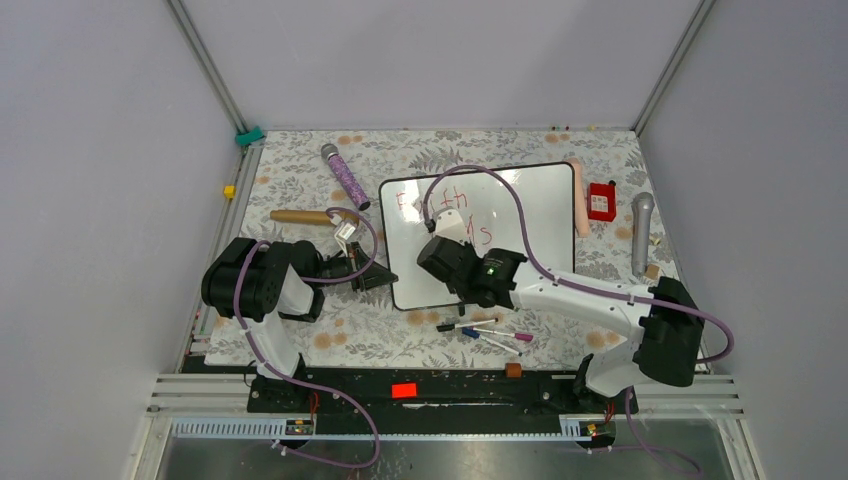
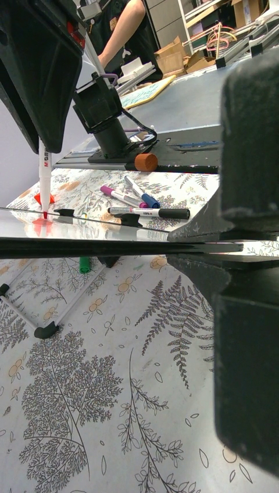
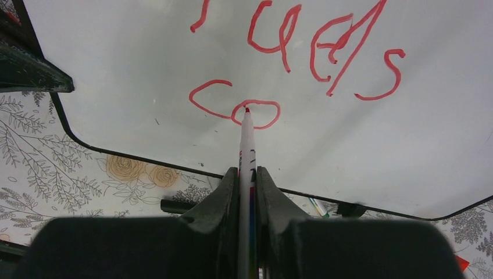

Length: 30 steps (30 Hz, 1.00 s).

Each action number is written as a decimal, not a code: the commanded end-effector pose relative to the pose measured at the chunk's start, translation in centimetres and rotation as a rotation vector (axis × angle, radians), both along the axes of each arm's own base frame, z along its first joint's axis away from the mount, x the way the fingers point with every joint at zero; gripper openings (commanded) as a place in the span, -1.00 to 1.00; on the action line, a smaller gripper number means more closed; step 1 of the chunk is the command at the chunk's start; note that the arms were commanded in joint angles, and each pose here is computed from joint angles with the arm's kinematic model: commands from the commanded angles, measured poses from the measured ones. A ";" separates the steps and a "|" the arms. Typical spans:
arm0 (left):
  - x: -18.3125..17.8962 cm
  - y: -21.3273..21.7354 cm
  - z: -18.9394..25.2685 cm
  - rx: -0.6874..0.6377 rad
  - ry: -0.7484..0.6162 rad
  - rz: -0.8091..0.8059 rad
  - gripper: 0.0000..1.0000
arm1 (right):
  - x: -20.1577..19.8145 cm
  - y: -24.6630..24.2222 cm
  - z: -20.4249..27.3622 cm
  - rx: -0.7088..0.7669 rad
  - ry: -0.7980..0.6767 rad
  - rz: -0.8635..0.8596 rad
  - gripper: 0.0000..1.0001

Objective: Write a sentence on the whiteboard

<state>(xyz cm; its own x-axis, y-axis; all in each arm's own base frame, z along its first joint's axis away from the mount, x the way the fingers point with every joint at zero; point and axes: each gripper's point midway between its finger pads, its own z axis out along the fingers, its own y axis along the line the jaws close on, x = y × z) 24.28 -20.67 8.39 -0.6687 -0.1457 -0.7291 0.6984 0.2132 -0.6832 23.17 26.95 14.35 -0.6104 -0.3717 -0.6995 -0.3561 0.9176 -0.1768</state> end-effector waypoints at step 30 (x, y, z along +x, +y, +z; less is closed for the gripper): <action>0.3 -0.2 1.0 -0.010 -0.091 -0.025 -1.00 | 0.9 -3.8 2.1 0.081 -0.090 -0.097 -1.00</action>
